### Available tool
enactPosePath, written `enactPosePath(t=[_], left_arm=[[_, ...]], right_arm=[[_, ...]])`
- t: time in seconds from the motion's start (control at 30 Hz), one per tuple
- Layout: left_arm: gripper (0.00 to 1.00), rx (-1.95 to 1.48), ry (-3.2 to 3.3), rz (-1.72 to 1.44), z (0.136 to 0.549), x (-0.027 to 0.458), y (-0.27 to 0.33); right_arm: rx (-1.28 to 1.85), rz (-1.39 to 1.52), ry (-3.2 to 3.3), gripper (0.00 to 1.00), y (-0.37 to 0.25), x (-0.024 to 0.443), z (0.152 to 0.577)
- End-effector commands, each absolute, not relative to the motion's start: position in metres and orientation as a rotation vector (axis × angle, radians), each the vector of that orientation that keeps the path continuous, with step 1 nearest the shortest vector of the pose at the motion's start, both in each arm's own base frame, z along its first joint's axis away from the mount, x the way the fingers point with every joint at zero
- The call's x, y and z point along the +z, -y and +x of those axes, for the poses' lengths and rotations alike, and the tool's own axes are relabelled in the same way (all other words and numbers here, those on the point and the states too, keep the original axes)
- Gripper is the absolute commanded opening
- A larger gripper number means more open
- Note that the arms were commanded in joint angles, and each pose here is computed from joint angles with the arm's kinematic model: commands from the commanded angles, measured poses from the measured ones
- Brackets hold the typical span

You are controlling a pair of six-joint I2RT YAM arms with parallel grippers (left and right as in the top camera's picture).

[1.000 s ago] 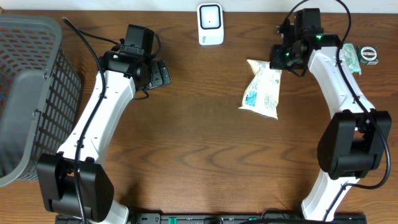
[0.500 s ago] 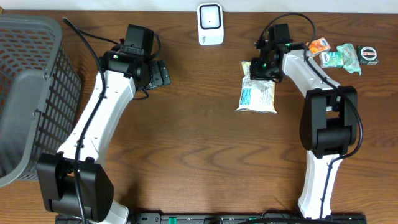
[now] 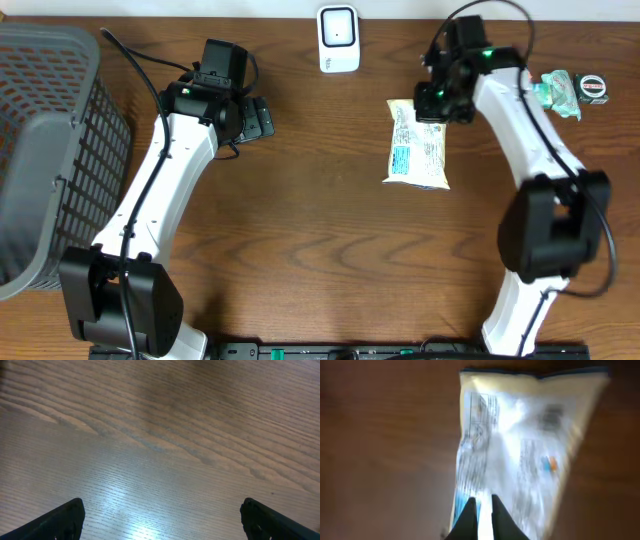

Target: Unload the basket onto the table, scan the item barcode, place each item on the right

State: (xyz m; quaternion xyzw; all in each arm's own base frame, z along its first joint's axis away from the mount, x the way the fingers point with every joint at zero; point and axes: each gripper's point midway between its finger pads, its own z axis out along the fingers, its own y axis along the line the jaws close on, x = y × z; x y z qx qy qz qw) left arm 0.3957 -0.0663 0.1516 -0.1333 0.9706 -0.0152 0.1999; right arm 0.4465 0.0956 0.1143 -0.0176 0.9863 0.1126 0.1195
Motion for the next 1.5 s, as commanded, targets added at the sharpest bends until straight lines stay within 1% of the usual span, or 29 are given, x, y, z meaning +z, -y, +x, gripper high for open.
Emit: enactPosePath(t=[0.0, 0.03, 0.3, 0.43, 0.53, 0.6, 0.67, 0.7, 0.8, 0.87, 0.9, 0.97, 1.03, 1.1, 1.13, 1.23, 1.37, 1.47], left_arm=[[0.98, -0.038, -2.716, -0.380, 0.395, 0.151, 0.064], [0.97, -0.038, -2.716, -0.380, 0.395, 0.151, 0.064], [0.98, -0.038, -2.716, -0.380, 0.395, 0.151, 0.064], [0.98, -0.037, -2.716, -0.380, 0.395, 0.151, 0.064], [0.98, -0.038, -2.716, -0.380, 0.395, 0.151, 0.064], [0.98, -0.038, -2.716, -0.380, 0.395, 0.151, 0.064], [0.98, -0.038, -2.716, -0.380, 0.395, 0.151, 0.064], [0.98, -0.038, -2.716, -0.380, 0.395, 0.151, 0.064], [0.98, -0.037, -2.716, -0.380, 0.395, 0.151, 0.064], [0.98, -0.038, -2.716, -0.380, 0.395, 0.151, 0.064], [0.98, -0.038, -2.716, -0.380, 0.395, 0.151, 0.064], [0.98, -0.038, -2.716, -0.380, 0.395, 0.151, 0.064], [0.98, -0.038, -2.716, -0.380, 0.395, 0.151, 0.064], [0.98, -0.038, -2.716, -0.380, 0.395, 0.151, 0.064], [0.98, -0.038, -2.716, -0.380, 0.395, 0.151, 0.064], [0.98, -0.038, -2.716, -0.380, 0.395, 0.151, 0.064], [0.98, -0.038, -2.716, -0.380, 0.395, 0.151, 0.064], [0.98, -0.038, -2.716, -0.380, 0.395, 0.151, 0.064]], right_arm=[[0.246, -0.054, -2.937, 0.04, -0.090, 0.116, 0.432], [0.231, -0.052, -2.966, 0.02, -0.088, 0.111, 0.426], [0.198, -0.063, -3.138, 0.04, -0.089, 0.043, 0.383], [0.191, -0.028, -3.145, 0.03, -0.090, 0.014, 0.373], [0.194, -0.004, -3.130, 0.01, -0.090, 0.017, 0.377], [0.200, 0.010, -3.100, 0.01, -0.087, 0.030, 0.388], [0.206, 0.037, -3.066, 0.04, -0.081, 0.048, 0.401], [0.209, 0.055, -3.048, 0.08, -0.077, 0.059, 0.408], [0.209, 0.064, -2.996, 0.27, -0.062, 0.089, 0.423], [0.205, 0.043, -2.978, 0.50, -0.054, 0.102, 0.429], [0.203, 0.037, -2.975, 0.53, -0.051, 0.104, 0.430], [0.198, 0.049, -2.978, 0.62, -0.041, 0.104, 0.430], [0.220, 0.086, -2.994, 0.76, -0.032, 0.099, 0.426], [0.269, 0.113, -3.006, 0.97, -0.028, 0.092, 0.423], [0.308, 0.102, -3.008, 0.99, -0.028, 0.087, 0.421], [0.474, 0.045, -2.992, 0.99, -0.041, 0.070, 0.416], [0.705, 0.051, -2.930, 0.99, -0.064, 0.039, 0.409], [0.731, 0.113, -2.912, 0.99, -0.066, 0.018, 0.405]])
